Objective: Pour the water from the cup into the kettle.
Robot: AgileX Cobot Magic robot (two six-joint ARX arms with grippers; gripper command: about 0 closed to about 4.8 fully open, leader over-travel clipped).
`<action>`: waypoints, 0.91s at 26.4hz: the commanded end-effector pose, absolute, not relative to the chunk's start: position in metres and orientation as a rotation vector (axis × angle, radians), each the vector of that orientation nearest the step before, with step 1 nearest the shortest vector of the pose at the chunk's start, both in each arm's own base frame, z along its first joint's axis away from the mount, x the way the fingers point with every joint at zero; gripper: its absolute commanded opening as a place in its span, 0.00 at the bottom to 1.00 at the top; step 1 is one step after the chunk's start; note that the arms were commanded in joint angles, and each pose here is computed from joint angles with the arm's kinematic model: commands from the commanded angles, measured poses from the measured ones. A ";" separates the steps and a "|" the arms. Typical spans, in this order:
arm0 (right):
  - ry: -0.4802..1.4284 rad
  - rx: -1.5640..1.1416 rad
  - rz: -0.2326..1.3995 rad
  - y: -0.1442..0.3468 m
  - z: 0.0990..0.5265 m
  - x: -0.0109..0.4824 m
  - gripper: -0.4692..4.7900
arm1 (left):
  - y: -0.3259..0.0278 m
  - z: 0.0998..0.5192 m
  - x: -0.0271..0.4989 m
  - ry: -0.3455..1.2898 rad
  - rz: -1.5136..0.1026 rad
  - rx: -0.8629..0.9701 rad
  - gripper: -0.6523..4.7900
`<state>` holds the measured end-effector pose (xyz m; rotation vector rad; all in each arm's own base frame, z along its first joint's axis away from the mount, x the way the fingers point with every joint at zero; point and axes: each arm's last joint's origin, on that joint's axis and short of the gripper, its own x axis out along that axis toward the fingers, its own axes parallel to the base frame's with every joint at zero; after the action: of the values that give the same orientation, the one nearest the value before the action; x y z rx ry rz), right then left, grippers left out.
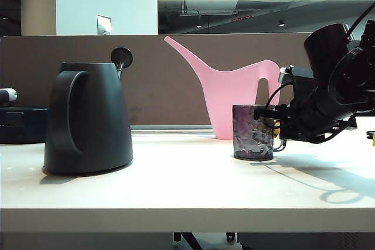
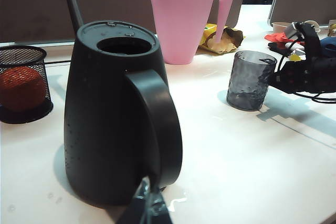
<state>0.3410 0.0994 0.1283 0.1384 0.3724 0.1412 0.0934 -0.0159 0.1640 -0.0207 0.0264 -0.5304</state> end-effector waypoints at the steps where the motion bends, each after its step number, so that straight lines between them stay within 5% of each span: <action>1: 0.343 0.147 0.146 0.100 0.133 0.342 0.08 | -0.016 0.165 0.093 0.018 -0.531 -0.015 0.11; 3: 0.350 0.145 0.145 0.100 0.132 0.342 0.16 | -0.016 0.165 0.093 0.018 -0.531 -0.015 0.11; 6: 0.360 0.143 0.146 0.100 0.131 0.341 0.45 | -0.016 0.165 0.093 0.018 -0.531 -0.015 0.11; 24: 0.451 0.117 0.136 0.097 0.150 0.329 0.45 | -0.016 0.165 0.093 0.017 -0.531 -0.015 0.11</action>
<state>0.3306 0.0967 0.1463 0.1206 0.4484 0.1357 0.0934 -0.0159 0.1640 -0.0206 0.0260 -0.5304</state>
